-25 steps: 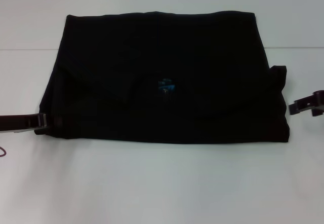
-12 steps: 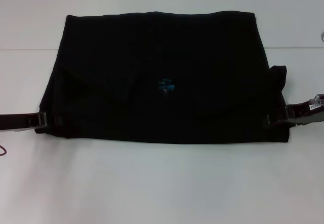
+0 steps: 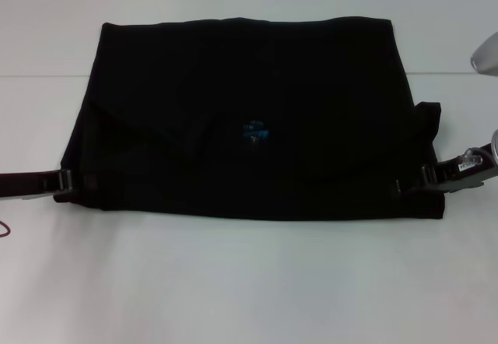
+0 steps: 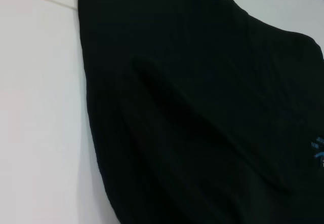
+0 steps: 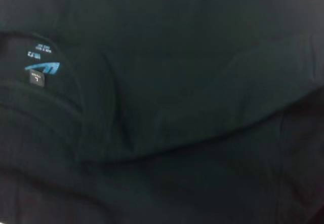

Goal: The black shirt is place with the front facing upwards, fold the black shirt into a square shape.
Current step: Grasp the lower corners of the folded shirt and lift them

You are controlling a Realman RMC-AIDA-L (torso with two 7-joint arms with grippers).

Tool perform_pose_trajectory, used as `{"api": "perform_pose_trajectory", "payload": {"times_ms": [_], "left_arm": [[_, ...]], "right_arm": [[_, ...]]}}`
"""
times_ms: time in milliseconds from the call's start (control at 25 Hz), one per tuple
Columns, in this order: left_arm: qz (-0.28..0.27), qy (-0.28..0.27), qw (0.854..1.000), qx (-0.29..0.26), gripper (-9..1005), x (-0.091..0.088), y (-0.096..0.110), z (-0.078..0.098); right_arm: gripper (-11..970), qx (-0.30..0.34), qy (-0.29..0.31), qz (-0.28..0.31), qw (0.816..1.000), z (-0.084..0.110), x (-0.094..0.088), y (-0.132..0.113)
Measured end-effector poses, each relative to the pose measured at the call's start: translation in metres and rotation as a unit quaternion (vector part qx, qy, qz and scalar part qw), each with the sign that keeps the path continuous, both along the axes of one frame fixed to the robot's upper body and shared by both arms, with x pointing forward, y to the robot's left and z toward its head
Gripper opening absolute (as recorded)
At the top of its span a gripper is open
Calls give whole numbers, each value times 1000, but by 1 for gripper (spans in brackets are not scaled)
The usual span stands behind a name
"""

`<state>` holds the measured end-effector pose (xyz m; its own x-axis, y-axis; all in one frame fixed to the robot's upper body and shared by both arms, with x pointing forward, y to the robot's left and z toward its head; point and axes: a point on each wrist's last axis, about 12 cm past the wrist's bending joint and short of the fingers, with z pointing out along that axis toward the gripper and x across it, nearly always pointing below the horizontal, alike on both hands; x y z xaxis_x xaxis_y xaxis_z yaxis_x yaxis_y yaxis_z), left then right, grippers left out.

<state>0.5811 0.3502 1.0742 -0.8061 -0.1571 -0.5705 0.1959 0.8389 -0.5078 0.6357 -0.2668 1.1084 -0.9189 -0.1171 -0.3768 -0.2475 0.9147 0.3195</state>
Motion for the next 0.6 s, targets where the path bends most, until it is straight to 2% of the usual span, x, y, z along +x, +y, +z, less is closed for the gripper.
{"api": "perform_pose_trajectory", "payload": {"times_ms": [280, 600], "left_arm": [[-3, 0, 1000, -2, 44, 0, 0, 1], [15, -8, 1000, -13, 44, 0, 6, 3]], "right_arm": [[710, -10, 0, 11, 1000, 1, -1, 0], [381, -10, 2, 9, 1000, 2, -1, -1]]}}
